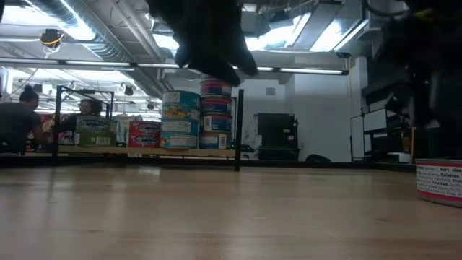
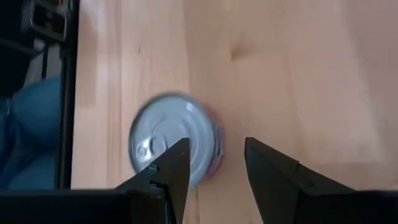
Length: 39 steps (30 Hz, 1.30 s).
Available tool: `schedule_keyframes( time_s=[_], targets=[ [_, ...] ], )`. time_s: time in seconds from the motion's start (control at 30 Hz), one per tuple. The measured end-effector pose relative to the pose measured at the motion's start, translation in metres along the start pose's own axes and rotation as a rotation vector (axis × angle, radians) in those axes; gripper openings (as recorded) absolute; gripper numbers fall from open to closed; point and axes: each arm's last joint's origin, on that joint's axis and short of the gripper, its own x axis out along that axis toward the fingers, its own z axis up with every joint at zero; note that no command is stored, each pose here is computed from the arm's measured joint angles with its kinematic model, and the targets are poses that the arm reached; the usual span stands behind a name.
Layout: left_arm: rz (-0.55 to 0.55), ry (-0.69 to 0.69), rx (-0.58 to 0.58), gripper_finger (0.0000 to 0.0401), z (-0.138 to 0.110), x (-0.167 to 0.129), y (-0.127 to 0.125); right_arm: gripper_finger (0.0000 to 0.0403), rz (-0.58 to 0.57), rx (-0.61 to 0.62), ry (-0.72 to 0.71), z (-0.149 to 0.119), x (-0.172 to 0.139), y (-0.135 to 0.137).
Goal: Stack canned seafood by type on shelf
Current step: Stack the red tuna can on top of the red tuna can on the shelf
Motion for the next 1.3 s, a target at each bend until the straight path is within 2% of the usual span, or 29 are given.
schedule_keyframes(
  time_s=[0.17, 0.37, 0.93, 1.07, 1.3],
  targets=[
    [0.015, 0.049, 0.029, 0.0250, -0.013, 0.017, -0.005, 0.0154, 0.035, 0.022, 0.136, -0.005, 0.017, -0.003],
    [0.028, 0.078, 0.026, 0.0250, -0.021, 0.027, -0.007, 0.0154, 0.039, 0.043, 0.230, -0.009, 0.033, -0.007],
    [0.025, 0.071, 0.019, 0.0250, -0.020, 0.025, -0.007, 0.0151, 0.040, 0.053, 0.282, -0.011, 0.051, -0.010],
    [0.025, 0.071, 0.019, 0.0250, -0.020, 0.025, -0.007, 0.0123, 0.050, 0.052, 0.264, -0.009, 0.052, -0.009],
    [0.024, 0.068, 0.017, 0.0251, -0.019, 0.025, -0.007, 0.0043, 0.064, 0.051, 0.255, -0.008, 0.052, -0.008]
  ],
)
